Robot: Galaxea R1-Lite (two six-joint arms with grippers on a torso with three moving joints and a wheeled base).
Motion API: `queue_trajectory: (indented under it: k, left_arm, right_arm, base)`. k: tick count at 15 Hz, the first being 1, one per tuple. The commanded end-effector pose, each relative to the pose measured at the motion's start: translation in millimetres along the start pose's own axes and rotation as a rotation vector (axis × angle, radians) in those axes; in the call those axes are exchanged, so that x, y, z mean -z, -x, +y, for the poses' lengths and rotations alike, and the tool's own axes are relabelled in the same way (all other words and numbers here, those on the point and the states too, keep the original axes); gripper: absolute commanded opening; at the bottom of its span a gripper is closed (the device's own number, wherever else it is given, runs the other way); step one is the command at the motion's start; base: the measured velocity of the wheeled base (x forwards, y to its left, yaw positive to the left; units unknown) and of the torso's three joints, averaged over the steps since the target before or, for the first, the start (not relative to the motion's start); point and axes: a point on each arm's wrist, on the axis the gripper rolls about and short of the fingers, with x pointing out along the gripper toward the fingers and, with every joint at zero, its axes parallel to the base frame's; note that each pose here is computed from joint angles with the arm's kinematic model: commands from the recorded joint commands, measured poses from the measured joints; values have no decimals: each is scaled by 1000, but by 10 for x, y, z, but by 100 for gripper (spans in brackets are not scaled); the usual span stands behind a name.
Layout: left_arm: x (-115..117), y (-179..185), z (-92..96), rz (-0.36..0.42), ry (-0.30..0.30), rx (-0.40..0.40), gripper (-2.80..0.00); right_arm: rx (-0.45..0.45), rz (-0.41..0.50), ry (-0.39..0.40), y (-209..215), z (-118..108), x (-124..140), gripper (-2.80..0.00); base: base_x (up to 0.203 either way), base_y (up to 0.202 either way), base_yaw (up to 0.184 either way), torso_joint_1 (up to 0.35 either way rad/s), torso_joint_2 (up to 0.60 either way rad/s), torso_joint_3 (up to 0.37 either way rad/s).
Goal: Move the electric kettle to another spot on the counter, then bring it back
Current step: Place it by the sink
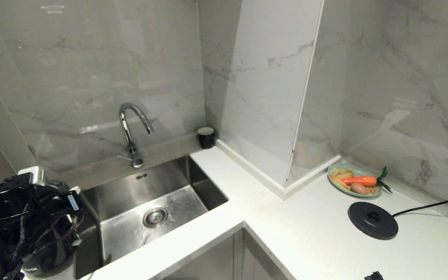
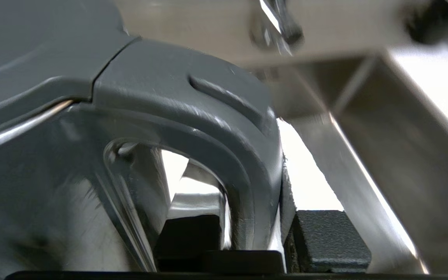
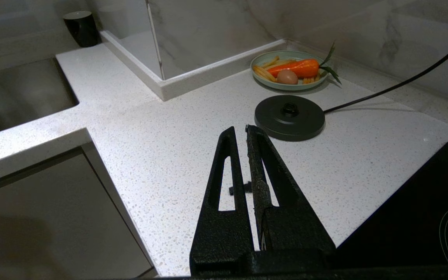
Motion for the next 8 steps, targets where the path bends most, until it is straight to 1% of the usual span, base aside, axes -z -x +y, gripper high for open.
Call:
queue_trajectory:
  k: [1,3,4,8]
  left_arm:
    - [82,46,16,22,5,-2,-280]
    - [130,106,19,25,5,-2,-280]
    - [167,119,22,39,5,-3,-280]
    - [202,108,36,53,7,-10,-280]
  right_arm:
    - [-1,1,0,0,0,1,-280]
    - [-1,2,0,-1,0,4,-280]
    - [-1,1,0,-1,0,3,-280]
    - [-1,1,0,0,0,2,-280]
  base:
    - [0,0,0,0,0,0]
    - [0,0,0,0,0,0]
    - [0,0,0,0,0,0]
    - [0,0,0,0,0,0]
